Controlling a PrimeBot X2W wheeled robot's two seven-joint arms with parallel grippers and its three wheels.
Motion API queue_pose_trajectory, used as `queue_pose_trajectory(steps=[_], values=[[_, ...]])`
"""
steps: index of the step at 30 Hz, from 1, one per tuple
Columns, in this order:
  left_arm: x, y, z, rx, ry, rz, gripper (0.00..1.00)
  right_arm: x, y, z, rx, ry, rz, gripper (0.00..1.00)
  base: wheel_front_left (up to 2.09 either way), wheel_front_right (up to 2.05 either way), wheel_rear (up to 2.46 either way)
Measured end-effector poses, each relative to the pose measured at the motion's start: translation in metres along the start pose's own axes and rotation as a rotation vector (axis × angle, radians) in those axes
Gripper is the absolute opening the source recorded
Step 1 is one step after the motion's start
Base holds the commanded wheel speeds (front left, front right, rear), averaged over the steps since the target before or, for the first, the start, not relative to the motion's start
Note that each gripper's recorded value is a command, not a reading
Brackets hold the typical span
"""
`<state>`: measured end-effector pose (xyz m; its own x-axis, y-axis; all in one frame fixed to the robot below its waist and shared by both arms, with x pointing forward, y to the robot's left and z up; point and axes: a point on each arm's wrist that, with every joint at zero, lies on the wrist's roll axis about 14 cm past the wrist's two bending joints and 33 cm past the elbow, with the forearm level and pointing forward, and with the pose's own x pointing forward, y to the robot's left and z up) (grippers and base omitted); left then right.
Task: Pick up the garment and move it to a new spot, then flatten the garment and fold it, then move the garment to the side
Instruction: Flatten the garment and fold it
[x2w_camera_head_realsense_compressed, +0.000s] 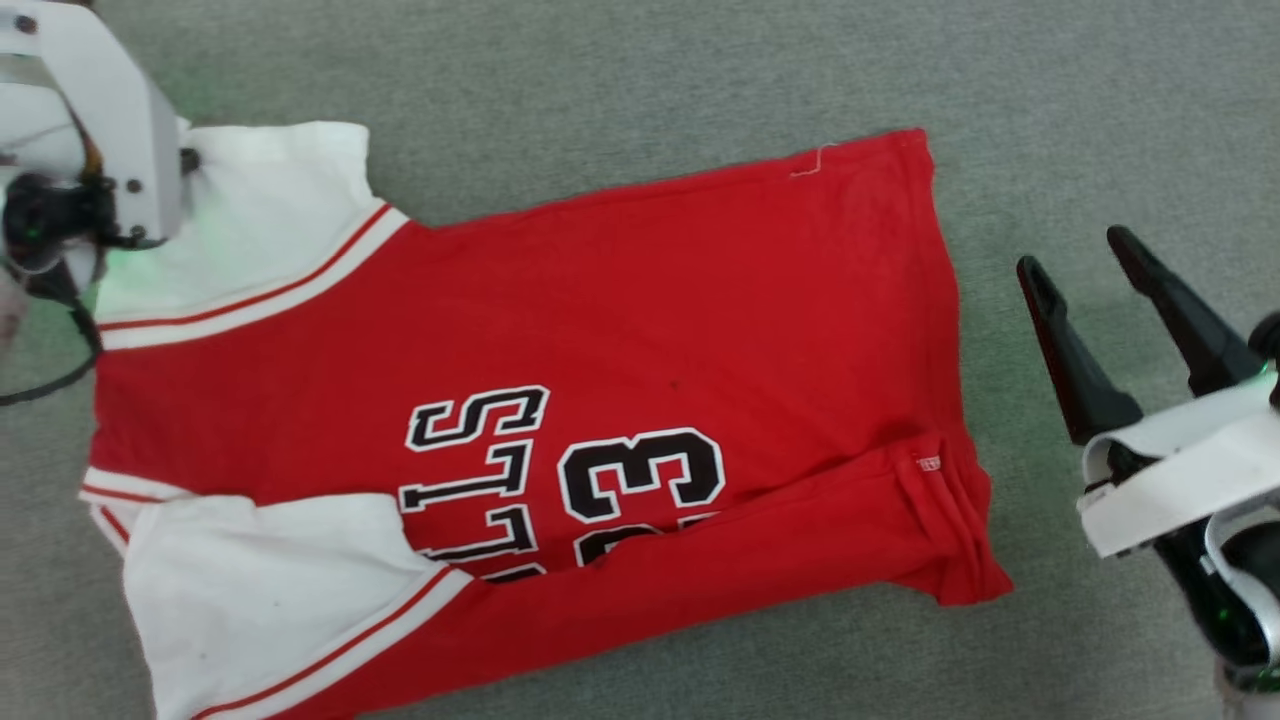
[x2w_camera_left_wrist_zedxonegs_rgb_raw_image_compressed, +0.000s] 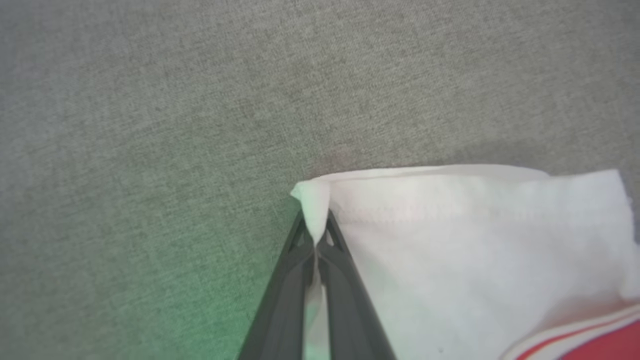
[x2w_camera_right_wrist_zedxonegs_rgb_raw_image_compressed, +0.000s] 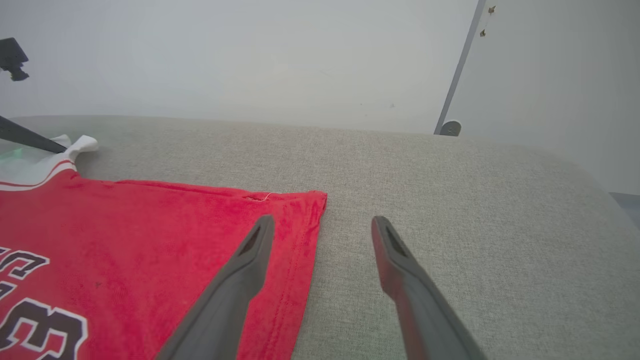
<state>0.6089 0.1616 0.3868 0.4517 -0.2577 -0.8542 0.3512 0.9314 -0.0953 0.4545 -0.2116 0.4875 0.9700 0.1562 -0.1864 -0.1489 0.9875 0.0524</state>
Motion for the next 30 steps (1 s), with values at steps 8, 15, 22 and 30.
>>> queue_pose_trajectory(steps=[8, 15, 22, 30], values=[[-0.007, -0.011, -0.002, 0.003, -0.015, -0.016, 0.0, 0.029, 0.004, -0.002, -0.04, 0.119, 0.063, 1.0, 0.0, 0.0, 0.0], [-0.012, -0.013, -0.003, 0.002, -0.026, -0.017, 0.0, 0.061, 0.004, -0.021, -0.044, 0.295, 0.097, 1.0, 0.0, 0.0, 0.0], [-0.01, -0.013, -0.003, 0.0, -0.03, -0.017, 0.0, 0.08, 0.01, -0.047, -0.047, 0.495, 0.116, 1.0, 0.0, 0.0, 0.0], [-0.007, -0.014, -0.002, -0.001, -0.034, -0.025, 0.0, 0.09, 0.011, -0.07, -0.046, 0.677, 0.115, 1.0, 0.0, 0.0, 0.0]])
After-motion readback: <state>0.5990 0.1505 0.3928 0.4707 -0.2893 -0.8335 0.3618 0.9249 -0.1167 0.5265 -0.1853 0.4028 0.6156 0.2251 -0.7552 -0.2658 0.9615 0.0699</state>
